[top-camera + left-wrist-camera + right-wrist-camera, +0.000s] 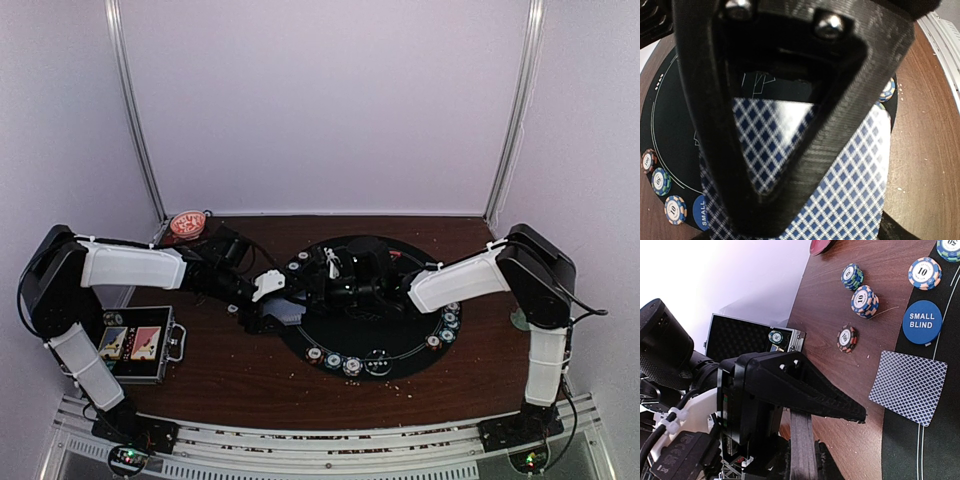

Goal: Distribute texas hold em gaming equipment
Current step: Pass from the right arm to the left

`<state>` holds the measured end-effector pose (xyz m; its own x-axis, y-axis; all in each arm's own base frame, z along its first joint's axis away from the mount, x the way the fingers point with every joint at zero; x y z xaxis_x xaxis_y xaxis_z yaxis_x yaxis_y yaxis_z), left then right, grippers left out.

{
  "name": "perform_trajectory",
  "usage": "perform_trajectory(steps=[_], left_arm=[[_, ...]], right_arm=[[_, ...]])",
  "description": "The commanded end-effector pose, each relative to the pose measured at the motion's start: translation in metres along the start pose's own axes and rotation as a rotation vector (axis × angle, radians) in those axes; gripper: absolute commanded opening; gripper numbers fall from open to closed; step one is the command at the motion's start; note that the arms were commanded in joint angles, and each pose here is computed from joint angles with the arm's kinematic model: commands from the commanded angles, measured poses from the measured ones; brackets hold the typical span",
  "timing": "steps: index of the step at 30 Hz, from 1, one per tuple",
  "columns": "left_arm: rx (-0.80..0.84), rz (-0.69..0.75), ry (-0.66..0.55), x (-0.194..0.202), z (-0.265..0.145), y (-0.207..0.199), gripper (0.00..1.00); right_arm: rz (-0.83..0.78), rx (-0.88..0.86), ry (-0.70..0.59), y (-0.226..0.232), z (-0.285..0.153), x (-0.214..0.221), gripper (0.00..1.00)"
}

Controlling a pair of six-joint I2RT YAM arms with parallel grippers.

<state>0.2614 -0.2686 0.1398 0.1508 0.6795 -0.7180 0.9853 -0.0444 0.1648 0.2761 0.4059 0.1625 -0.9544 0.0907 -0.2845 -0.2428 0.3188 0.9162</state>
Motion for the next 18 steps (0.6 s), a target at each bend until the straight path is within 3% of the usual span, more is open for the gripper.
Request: perform_trajectory(steps=[1, 10, 13, 16, 18], left_arm=[[0.021, 0.001, -0.021, -0.0035, 0.0025, -0.0011, 0.77], [0.033, -0.002, -0.030, -0.0047, 0.0028, -0.0021, 0.74], [0.034, -0.005, -0.027, -0.0039, 0.0038, -0.0016, 0.67], [0.034, -0.007, -0.023, -0.0030, 0.0047, -0.0014, 0.52], [0.032, -0.008, -0.022, -0.0029, 0.0044, -0.0014, 0.49]], right_arm=[[-0.018, -0.031, -0.009, 0.0047, 0.0056, -0.0015, 0.00], [-0.017, -0.034, -0.008, 0.0026, 0.0072, -0.0012, 0.00], [-0.015, -0.034, -0.009, 0.0021, 0.0072, -0.0010, 0.00], [-0.016, -0.034, -0.008, 0.0022, 0.0071, -0.0008, 0.00], [-0.016, -0.031, -0.009, 0.0015, 0.0071, -0.0011, 0.00]])
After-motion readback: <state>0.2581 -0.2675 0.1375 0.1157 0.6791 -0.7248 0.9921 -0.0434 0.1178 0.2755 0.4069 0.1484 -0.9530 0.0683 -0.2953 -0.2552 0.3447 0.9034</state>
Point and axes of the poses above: each gripper's point midway between its finger pads, its own z axis out along the fingers, its own y axis along the line the jaws close on, x = y × z, the point moved 7 cm from there along -z, back along the fingers, and after that the axes turned 5 degrees about z, right-handed, at the moved point
